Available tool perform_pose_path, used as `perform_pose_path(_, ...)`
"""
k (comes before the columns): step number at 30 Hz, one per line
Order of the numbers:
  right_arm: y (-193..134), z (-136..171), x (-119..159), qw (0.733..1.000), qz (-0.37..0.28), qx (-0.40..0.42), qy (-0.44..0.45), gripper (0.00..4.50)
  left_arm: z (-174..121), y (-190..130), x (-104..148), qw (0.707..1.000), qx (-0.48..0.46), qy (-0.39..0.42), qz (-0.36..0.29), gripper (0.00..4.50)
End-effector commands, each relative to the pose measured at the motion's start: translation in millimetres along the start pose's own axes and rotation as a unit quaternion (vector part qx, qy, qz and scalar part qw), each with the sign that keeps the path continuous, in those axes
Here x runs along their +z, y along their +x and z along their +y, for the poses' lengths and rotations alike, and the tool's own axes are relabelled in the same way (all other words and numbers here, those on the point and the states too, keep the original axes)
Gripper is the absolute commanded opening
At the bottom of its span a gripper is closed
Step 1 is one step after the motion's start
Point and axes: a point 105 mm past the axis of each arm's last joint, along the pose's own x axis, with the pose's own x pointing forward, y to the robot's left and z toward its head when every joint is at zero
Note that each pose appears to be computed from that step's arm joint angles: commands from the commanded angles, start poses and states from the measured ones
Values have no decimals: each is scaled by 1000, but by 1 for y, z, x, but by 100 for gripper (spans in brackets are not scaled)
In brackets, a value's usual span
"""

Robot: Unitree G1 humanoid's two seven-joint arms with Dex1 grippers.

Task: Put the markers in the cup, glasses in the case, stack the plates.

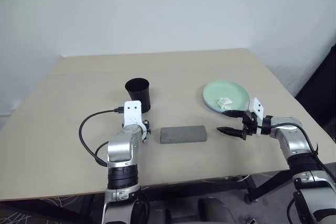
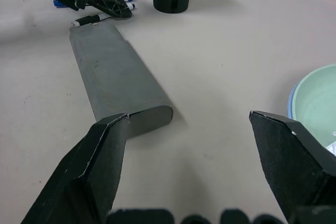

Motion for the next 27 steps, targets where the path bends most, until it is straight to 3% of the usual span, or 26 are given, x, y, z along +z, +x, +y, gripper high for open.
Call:
perform_pose_path(1, -3, -8, 17, 999, -21, -12, -24, 399, -5, -3, 16, 1000, -11, -7, -25, 98)
perform_pose_path(4, -3, -8, 18, 999, -21, -13, -24, 399, -7, -3, 17, 1000, -19, -4, -24, 4)
perform_pose_path(18, -4, -9, 27, 999, -40, -7, -23, 399, -20, -7, 30, 995, -56, 59, -65, 4)
perform_pose_path(24, -6, -9, 26, 999, -37, -7, -23, 399, -40, -23, 40, 970, -133, 160, -128, 4)
perform_pose_path(27, -5, -9, 26, 999, -36, -6, -23, 399, -64, -41, 49, 931, -213, 232, -185, 4)
